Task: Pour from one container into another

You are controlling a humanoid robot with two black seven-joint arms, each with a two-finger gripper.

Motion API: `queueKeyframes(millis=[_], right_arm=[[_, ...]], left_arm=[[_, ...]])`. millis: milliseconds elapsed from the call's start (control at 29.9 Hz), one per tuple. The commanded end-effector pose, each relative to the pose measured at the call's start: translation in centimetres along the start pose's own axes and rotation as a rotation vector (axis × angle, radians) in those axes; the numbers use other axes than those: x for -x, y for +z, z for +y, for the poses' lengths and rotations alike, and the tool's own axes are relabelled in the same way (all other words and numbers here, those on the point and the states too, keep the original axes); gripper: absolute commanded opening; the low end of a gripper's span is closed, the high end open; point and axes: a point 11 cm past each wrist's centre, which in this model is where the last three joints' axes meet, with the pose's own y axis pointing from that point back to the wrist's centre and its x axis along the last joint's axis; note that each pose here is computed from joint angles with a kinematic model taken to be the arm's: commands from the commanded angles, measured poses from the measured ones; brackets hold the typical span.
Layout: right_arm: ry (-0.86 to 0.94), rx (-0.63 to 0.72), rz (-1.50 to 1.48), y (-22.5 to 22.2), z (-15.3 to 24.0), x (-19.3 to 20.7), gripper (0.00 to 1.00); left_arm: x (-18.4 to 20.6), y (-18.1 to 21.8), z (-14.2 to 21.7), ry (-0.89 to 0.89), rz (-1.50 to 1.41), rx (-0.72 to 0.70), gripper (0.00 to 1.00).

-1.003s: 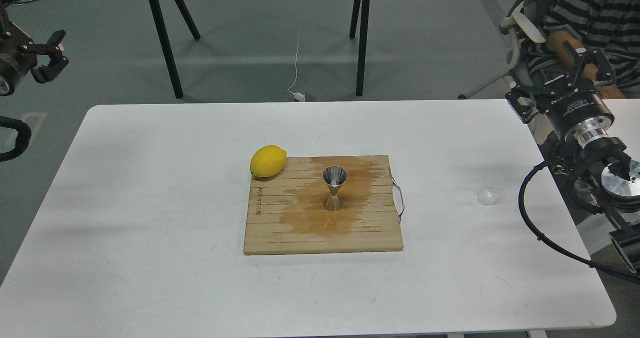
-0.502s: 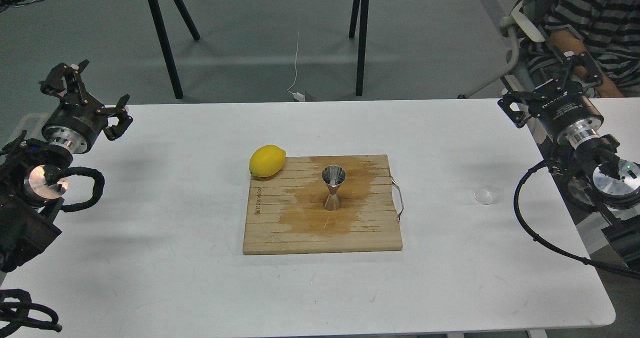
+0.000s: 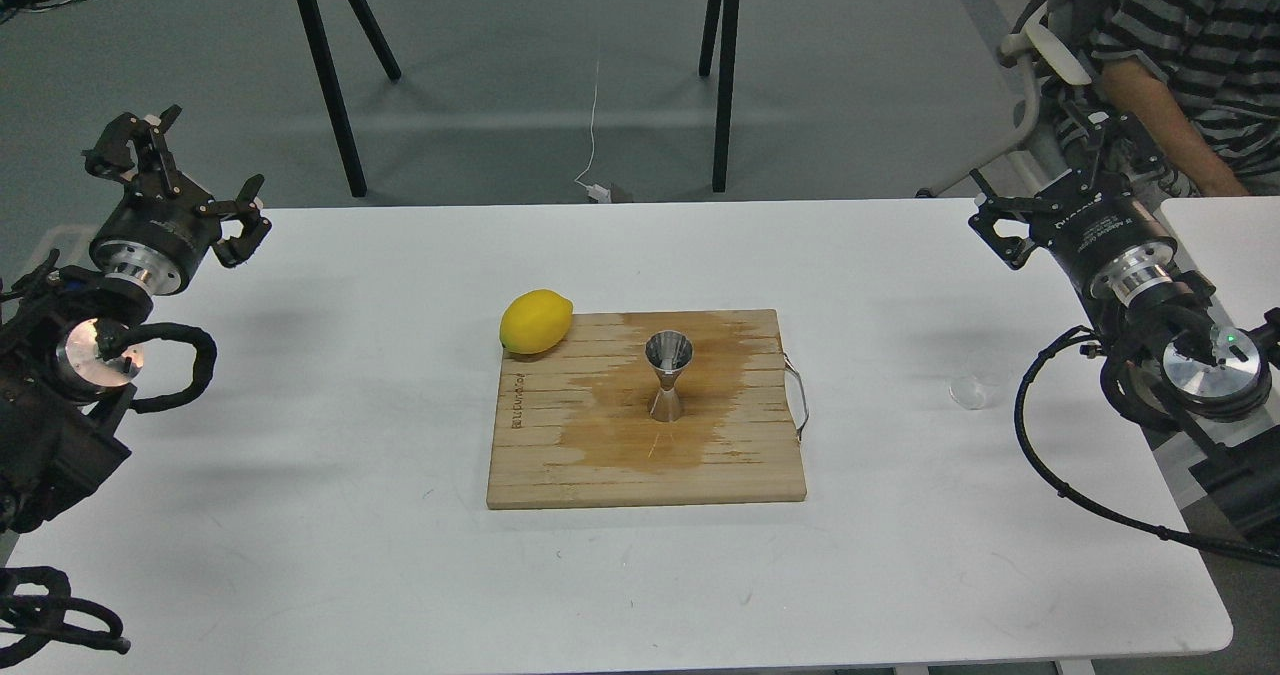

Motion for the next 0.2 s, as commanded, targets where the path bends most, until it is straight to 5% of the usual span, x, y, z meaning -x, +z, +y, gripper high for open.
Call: queueKeyframes(millis=[0, 167], right_arm=[[0.003, 0.001, -0.001, 0.07, 0.15, -0.18, 0.99], [0.002, 0.001, -0.001, 0.08, 0.13, -0.13, 0.99]], left_arm=[[0.33, 0.47, -0.3, -0.007, -0.002, 0.009, 0.99], [0.54, 0.96, -0.48, -0.012, -0.004, 0.029, 1.0]])
